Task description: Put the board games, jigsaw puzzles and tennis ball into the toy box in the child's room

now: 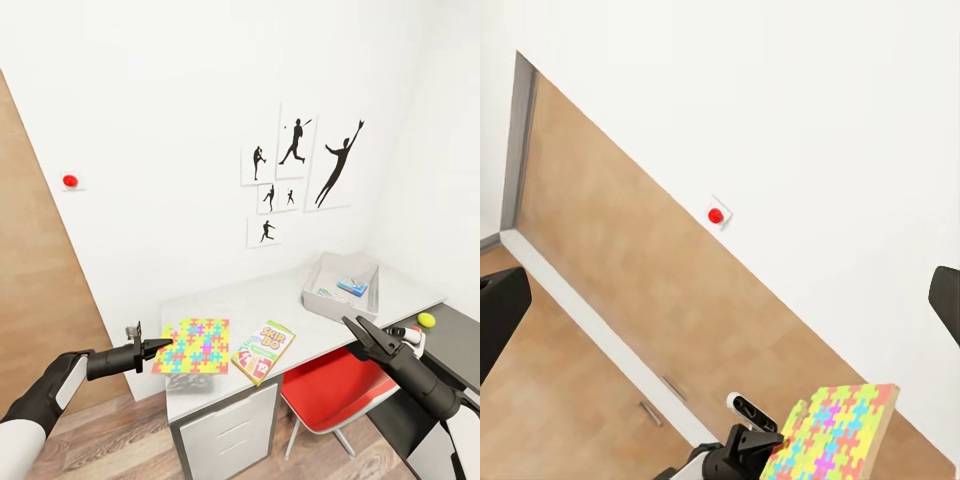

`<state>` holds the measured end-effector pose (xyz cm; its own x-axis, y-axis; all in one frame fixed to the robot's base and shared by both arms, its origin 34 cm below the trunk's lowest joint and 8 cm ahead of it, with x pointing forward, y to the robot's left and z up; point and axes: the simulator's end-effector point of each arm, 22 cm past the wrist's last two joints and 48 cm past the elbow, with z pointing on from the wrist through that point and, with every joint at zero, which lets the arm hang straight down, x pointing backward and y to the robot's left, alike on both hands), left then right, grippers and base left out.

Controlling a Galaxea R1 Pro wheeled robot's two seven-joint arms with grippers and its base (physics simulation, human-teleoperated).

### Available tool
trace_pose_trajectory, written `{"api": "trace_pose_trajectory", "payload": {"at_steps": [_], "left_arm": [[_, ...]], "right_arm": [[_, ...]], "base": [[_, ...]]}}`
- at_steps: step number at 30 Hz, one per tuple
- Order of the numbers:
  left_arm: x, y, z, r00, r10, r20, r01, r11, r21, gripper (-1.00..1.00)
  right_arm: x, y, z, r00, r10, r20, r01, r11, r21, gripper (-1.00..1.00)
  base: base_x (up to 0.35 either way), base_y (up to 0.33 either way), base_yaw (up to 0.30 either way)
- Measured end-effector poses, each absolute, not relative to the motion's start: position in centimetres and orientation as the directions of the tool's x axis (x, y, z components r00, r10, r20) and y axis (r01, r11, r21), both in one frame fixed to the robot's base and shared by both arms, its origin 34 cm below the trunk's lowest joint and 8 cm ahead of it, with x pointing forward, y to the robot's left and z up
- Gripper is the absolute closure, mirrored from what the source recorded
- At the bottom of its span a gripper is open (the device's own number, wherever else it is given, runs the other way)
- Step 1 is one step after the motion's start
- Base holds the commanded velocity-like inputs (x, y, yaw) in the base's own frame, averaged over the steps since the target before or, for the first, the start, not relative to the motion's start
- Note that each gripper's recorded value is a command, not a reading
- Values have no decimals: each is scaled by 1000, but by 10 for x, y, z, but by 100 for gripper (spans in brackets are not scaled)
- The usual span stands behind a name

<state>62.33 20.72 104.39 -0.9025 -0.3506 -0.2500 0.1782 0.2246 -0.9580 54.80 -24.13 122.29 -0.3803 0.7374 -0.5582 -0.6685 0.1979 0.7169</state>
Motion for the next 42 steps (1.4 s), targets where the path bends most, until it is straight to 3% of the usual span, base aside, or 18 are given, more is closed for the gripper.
{"api": "trace_pose_trajectory", "payload": {"at_steps": [13, 42], "left_arm": [[623, 207, 1045, -902, -350, -252, 181, 224, -958, 100], [624, 207, 1062, -889, -349, -296, 226, 228, -947, 100]], "right_arm": [[548, -242, 1223, -377, 738, -560, -669, 201, 716, -100], [543, -242, 1233, -365, 737, -568, -683, 203, 702, -100]], "base": [[0, 0, -42], [30, -6, -249]]}}
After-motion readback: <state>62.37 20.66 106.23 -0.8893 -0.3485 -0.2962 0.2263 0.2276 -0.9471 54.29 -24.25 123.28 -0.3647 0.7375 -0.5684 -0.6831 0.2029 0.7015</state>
